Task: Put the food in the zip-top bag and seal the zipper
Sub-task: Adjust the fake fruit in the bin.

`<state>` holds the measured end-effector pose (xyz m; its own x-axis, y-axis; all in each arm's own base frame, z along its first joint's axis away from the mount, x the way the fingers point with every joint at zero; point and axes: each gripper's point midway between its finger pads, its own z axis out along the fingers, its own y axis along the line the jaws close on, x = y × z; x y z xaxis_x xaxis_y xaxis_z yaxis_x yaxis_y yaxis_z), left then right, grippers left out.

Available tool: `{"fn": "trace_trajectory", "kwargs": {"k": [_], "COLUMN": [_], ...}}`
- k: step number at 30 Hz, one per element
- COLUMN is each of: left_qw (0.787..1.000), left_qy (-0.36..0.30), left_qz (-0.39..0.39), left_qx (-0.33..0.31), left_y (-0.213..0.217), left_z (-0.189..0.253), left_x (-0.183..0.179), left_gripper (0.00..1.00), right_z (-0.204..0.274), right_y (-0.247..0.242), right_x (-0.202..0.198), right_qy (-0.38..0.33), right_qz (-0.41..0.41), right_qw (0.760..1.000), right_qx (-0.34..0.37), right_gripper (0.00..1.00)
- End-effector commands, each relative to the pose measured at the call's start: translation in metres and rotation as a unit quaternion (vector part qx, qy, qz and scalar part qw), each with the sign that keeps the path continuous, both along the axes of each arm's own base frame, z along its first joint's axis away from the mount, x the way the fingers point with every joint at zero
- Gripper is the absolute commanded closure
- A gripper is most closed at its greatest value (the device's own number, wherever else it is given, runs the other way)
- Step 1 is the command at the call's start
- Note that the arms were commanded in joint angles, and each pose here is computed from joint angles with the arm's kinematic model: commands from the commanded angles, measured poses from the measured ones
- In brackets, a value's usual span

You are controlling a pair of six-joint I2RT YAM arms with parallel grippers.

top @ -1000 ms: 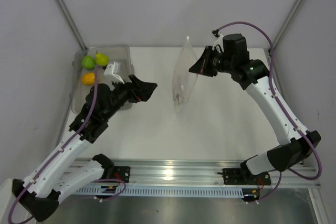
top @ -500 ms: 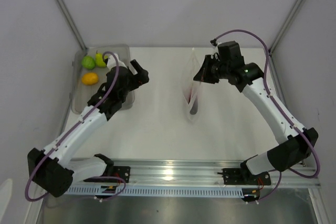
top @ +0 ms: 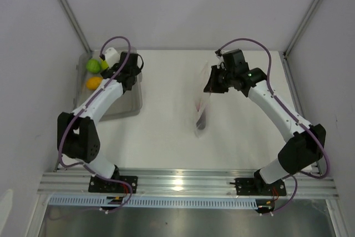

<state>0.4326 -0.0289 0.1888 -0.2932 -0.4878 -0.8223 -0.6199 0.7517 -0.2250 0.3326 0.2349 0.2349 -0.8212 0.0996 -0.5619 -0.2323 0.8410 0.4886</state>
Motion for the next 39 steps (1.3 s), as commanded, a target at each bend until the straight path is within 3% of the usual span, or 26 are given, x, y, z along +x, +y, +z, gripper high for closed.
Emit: {"fn": "trace_trajectory", "kwargs": {"k": [1, 10, 15, 22, 26, 39], "left_qw": [0.996, 0.984, 0.978, 0.976, 0.976, 0.964], "left_qy": [0.002, 0.079, 0.065, 0.080, 0.116, 0.181], "left_qz": [0.092, 0.153, 0.166, 0.160, 0.138, 0.165], "left_qx": [0.023, 0.037, 0.105, 0.124, 0.120, 0.106], "left_y": [0.031, 0.090, 0.126, 0.166, 0.164, 0.173], "left_z": [0.009, -0.028, -0.027, -0.031, -0.047, -0.055], "left_x": [0.004, 0.013, 0.019, 0.049, 0.058, 0.068], "left_gripper": [0.01, 0.01, 0.01, 0.01, 0.01, 0.01], "right_z": [-0.005, -0.019, -0.019, -0.024, -0.024, -0.020], "right_y": [0.002, 0.013, 0.016, 0.019, 0.019, 0.017], "right_x": [0.013, 0.020, 0.022, 0.021, 0.019, 0.015], "right_qy": [-0.018, -0.008, -0.009, -0.010, -0.009, -0.022], "right_qz": [0.013, 0.032, 0.037, 0.045, 0.049, 0.049], "right_qw": [1.000, 0.999, 0.999, 0.998, 0.998, 0.998], "right_qx": [-0.005, 0.016, 0.024, 0.030, 0.035, 0.042], "right_gripper": [1.00, 1.00, 1.00, 1.00, 1.00, 1.00]}}
